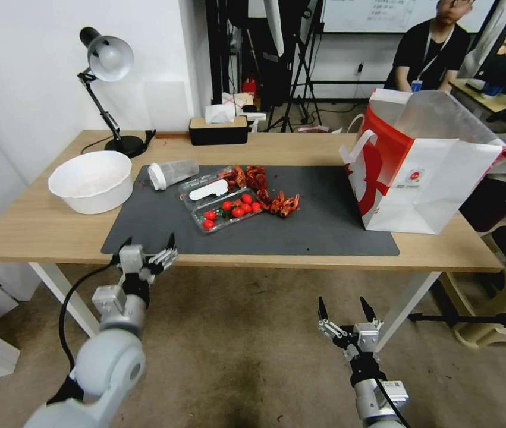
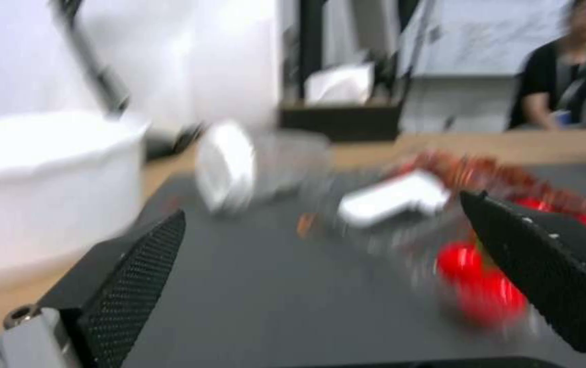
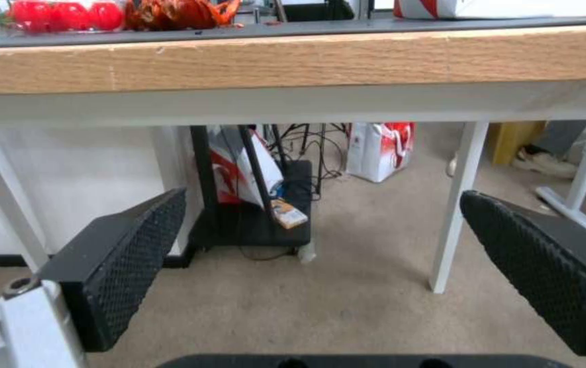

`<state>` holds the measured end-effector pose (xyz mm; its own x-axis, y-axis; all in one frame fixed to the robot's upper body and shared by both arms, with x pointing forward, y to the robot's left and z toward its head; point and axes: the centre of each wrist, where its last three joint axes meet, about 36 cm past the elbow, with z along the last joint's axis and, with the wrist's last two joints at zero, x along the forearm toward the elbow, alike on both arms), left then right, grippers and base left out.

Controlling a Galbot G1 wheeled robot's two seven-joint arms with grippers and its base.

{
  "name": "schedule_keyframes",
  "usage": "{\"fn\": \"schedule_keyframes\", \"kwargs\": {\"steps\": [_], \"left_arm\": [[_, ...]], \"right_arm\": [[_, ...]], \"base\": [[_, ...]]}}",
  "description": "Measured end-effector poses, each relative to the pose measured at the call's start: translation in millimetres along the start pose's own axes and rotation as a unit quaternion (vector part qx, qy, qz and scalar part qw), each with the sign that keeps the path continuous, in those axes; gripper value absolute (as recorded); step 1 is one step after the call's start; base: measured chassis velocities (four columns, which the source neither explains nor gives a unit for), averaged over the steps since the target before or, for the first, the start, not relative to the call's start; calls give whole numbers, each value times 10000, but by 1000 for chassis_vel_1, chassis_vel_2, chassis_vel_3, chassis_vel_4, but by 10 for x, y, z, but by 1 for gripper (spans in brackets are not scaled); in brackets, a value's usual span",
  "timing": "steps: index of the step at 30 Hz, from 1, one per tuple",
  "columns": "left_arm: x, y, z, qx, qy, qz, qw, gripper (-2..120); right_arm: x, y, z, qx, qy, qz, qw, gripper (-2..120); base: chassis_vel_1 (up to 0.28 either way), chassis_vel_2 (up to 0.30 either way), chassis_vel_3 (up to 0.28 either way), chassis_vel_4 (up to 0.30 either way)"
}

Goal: Pick up the trash from the table and place it into the takeout bag.

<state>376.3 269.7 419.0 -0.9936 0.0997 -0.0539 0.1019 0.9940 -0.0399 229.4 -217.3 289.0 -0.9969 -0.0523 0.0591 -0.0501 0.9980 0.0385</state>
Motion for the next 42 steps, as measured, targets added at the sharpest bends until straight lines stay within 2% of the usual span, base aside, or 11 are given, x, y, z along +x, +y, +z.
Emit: {"fn": "schedule_keyframes", "kwargs": {"steps": [6, 8, 11, 16, 19, 20, 24, 33, 36, 40, 42], "left_arm": [[-387, 311, -70, -181, -318, 681, 9970, 100], [-663, 492, -210, -358, -473, 1063, 9926, 100], [-881, 613, -315, -565, -511, 1258, 9891, 100], [-1294, 889, -526, -1008, -482, 1506, 9823, 100], [-1651, 1170, -678, -1253, -302, 1766, 9758, 100], [-1651, 1170, -678, -1253, -302, 1766, 9758, 100], [-2049, 1481, -757, -1418, -3, 2079, 9678, 100], [-2370, 1670, -856, -1496, 474, 2535, 9545, 100], [-2509, 1727, -849, -1657, 888, 2802, 9413, 100], [-2596, 1719, -864, -1917, 1187, 2835, 9321, 100], [-2617, 1710, -881, -2011, 1251, 2741, 9321, 100]], "right_arm": [[23, 15, 14, -4, 30, 6, 10000, 100], [27, 13, 17, -1, 38, 22, 10000, 100], [27, 7, 16, 9, 42, 29, 10000, 100], [16, 3, 7, 18, 32, 37, 10000, 100], [18, 5, 8, 19, 41, 45, 10000, 100], [18, 5, 8, 19, 41, 45, 10000, 100], [52, 2, 24, 20, 80, 65, 9999, 100], [57, 0, 33, 20, 82, 83, 9999, 100], [51, -7, 36, 32, 80, 82, 9999, 100], [57, -8, 40, 34, 88, 85, 9999, 100], [62, -10, 44, 35, 92, 87, 9999, 100]], "base": [[0, 0, 0, 0], [0, 0, 0, 0], [0, 0, 0, 0], [0, 0, 0, 0], [0, 0, 0, 0], [0, 0, 0, 0], [0, 0, 0, 0], [0, 0, 0, 0], [0, 0, 0, 0], [0, 0, 0, 0], [0, 0, 0, 0]]}}
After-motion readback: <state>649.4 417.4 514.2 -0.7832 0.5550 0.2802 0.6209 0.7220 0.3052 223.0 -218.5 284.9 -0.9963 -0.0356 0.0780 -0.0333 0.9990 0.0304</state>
